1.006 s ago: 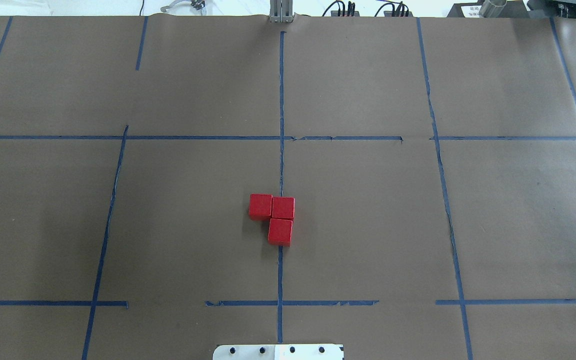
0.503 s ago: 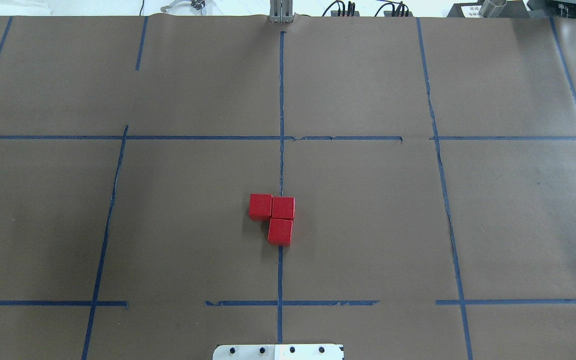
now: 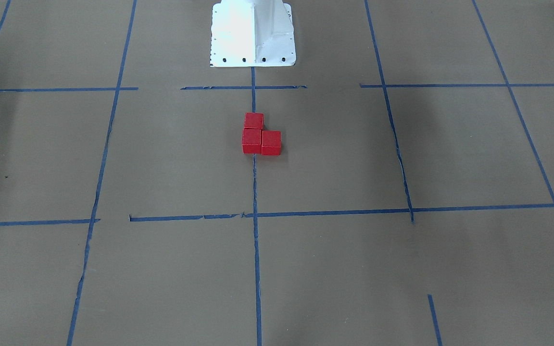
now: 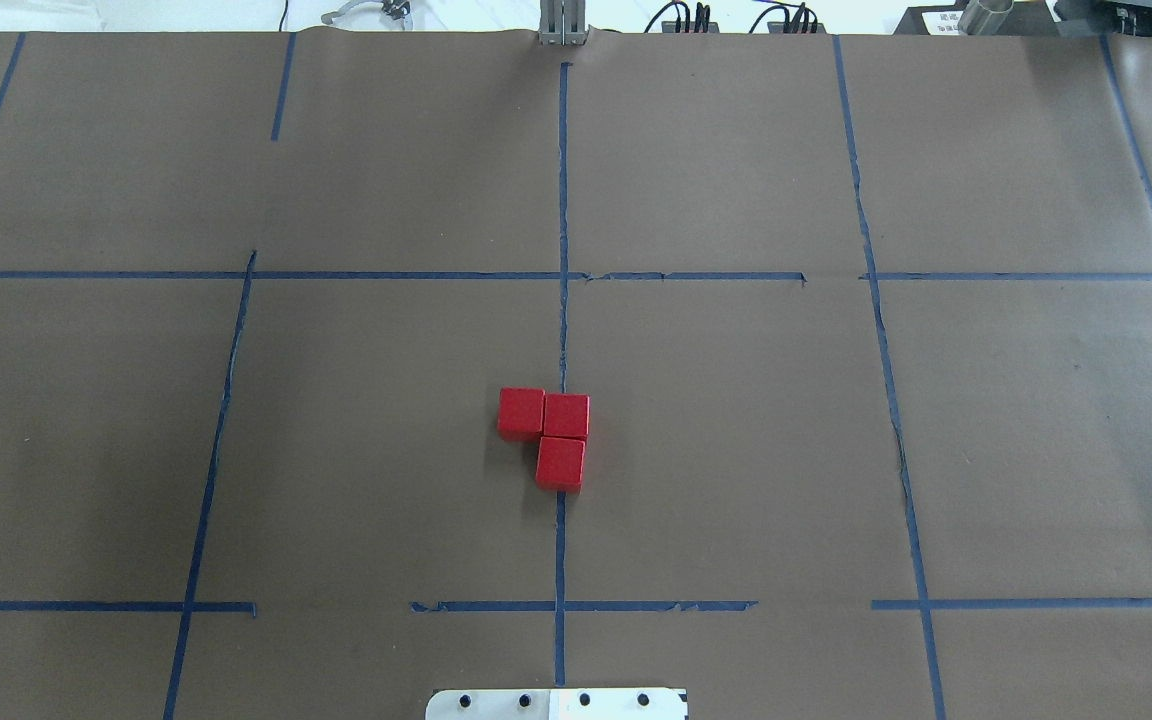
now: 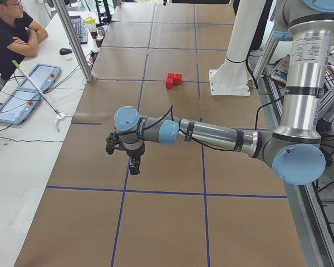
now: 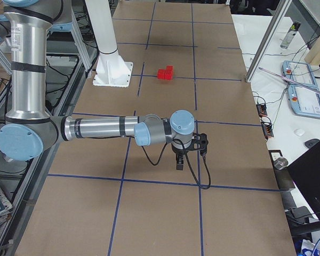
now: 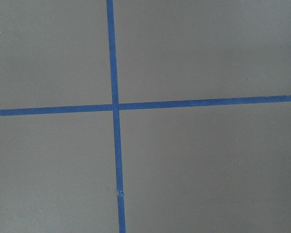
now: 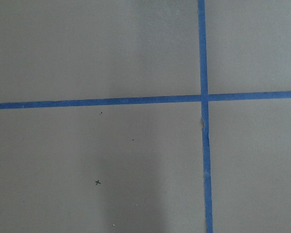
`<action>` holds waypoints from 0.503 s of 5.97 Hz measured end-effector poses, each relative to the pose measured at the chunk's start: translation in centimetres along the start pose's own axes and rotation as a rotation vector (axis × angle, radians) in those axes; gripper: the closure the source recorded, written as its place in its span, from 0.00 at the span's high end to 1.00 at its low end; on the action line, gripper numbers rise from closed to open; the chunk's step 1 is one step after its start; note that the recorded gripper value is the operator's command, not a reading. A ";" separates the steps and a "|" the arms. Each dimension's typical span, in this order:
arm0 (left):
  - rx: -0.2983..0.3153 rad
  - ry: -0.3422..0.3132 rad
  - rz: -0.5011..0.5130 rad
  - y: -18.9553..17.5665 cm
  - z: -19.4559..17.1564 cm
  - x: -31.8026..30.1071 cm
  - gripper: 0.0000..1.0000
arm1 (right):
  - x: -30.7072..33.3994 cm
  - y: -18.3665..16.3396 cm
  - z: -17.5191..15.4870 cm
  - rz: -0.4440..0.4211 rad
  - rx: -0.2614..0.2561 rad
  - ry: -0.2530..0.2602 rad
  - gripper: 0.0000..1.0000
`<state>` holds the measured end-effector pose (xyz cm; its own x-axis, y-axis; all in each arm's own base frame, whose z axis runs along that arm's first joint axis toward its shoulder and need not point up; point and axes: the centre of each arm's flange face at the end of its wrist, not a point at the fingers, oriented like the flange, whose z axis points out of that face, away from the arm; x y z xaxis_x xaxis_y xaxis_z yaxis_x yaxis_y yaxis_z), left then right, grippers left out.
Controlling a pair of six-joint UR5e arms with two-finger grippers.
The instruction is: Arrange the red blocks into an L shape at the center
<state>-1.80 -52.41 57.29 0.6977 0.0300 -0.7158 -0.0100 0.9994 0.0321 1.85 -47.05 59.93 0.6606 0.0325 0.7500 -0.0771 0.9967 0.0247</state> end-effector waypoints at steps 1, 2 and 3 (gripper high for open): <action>0.016 -0.002 -0.014 0.2 -0.9 -0.8 1.00 | -0.2 0.0 -0.2 -0.006 0.005 0.000 1.00; 0.031 -0.004 -0.031 0.4 -1.7 -1.8 1.00 | -0.4 0.0 -0.4 -0.010 0.009 0.002 1.00; 0.042 -0.005 -0.049 1.4 -2.1 -2.9 1.00 | -0.6 -0.1 -0.5 -0.015 0.012 0.005 1.00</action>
<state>-5.34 -51.02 57.99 0.7000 -0.0196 -0.7138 0.0544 0.9982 0.0259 1.86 -47.08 59.18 0.6655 0.0178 0.7462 -0.0762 0.9961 0.0441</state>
